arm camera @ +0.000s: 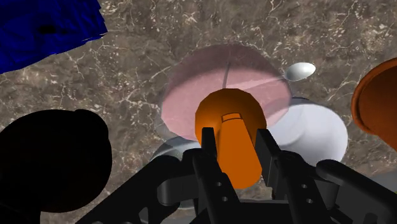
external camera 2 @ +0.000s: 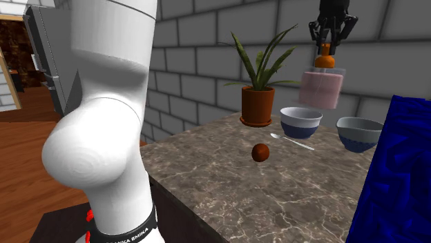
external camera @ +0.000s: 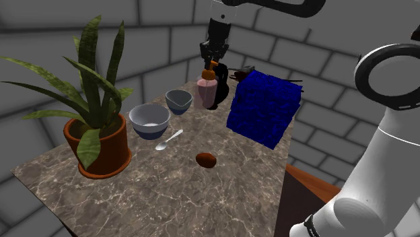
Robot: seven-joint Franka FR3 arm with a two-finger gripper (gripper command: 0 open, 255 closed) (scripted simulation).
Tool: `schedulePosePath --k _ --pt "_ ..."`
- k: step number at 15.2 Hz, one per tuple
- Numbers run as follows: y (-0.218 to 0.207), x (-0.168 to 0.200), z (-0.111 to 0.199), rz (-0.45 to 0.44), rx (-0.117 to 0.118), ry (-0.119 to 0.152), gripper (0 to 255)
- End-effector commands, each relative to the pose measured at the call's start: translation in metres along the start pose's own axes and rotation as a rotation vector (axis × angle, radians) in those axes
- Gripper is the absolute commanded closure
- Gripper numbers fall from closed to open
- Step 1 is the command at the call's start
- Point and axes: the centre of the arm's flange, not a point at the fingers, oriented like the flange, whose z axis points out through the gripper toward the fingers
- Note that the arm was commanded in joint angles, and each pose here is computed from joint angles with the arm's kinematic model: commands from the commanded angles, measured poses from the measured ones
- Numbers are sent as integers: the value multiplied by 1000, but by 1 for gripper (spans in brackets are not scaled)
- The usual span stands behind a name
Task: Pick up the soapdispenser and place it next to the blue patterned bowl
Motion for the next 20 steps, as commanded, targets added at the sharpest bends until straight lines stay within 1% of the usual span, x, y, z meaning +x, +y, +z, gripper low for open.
schedulePosePath --k 1,10,11,20 --pt "27 10 4 -1 0 1 255" --pt "137 49 25 -1 0 1 255" --pt "142 51 26 -1 0 1 255" --pt "143 48 73 -1 0 1 255"
